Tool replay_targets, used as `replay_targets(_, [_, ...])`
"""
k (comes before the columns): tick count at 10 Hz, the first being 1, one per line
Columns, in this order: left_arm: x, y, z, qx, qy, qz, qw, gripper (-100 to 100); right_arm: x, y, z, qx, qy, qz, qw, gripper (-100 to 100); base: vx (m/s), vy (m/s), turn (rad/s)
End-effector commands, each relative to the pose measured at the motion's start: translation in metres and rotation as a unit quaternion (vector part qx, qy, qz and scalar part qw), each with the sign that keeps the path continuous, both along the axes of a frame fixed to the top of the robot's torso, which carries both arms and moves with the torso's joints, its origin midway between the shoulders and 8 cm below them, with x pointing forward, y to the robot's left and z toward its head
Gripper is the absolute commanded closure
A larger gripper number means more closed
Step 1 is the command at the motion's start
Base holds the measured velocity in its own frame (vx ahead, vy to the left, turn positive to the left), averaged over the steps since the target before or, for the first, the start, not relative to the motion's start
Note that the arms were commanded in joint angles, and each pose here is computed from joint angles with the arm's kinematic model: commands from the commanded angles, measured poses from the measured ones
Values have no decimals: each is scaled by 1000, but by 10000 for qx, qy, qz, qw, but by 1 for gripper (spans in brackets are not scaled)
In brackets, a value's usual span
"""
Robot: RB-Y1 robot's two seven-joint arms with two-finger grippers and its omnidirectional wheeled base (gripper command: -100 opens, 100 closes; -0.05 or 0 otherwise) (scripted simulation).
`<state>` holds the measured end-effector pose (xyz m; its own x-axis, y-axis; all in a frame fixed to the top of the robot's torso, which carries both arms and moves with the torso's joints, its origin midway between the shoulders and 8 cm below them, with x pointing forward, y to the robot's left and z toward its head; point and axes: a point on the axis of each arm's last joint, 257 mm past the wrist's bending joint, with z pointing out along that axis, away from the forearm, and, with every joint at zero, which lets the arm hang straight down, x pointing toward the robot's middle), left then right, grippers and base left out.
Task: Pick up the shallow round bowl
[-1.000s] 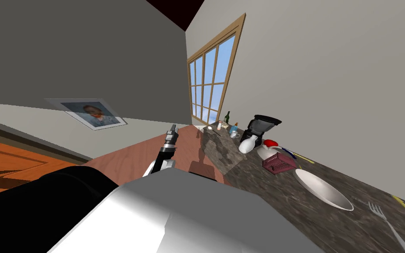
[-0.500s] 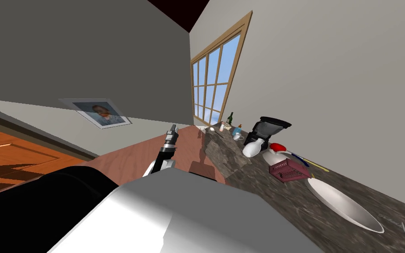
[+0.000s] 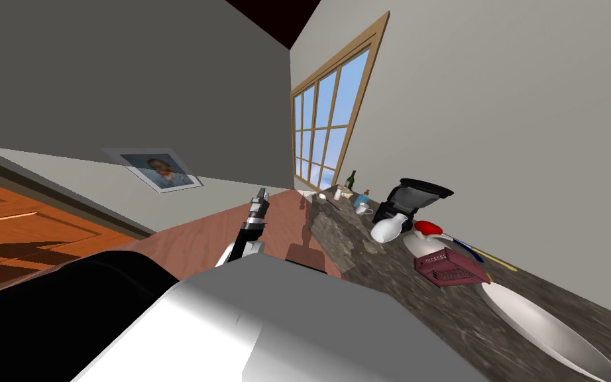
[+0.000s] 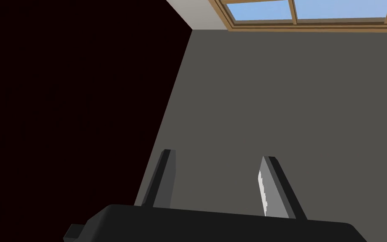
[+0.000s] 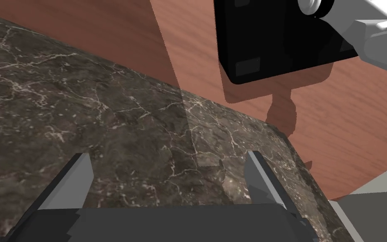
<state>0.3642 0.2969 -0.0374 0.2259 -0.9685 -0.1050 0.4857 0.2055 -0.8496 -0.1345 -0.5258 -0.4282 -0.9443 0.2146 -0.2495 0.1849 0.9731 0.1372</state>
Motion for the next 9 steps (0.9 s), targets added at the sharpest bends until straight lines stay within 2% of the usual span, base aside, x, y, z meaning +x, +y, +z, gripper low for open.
replay_targets(1, [0,0,0,0,0,0,10000,0,-15,-21,6,-191,225,75,9995,-100,73,22,49])
replay_targets(2, [0,0,0,0,0,0,10000,0,-15,-21,6,-191,225,75,9995,-100,38,5,-4])
replay_targets(3, [0,0,0,0,0,0,10000,0,-25,-49,16,-420,479,256,9976,-100,68,10,102])
replay_targets(4, [0,0,0,0,0,0,10000,0,-36,-71,23,-623,687,318,9952,-100,140,8,154])
replay_targets(5, [0,0,0,0,1,0,10000,0,-38,-83,29,-726,772,377,9937,-100,120,5,44])
replay_targets(6, [0,0,0,1,1,1,10000,0,-37,-84,29,-730,775,385,9936,-100,45,11,-15])
replay_targets(7, [0,0,0,0,0,0,10000,0,-44,-110,41,-971,980,476,9893,-100,68,15,74])
replay_targets(8, [0,0,0,0,0,0,10000,0,-42,-114,43,-995,993,524,9887,-100,65,8,51])
replay_targets(9, [0,0,0,0,0,0,10000,0,-45,-139,55,-1228,1163,602,9838,-100,92,13,76])
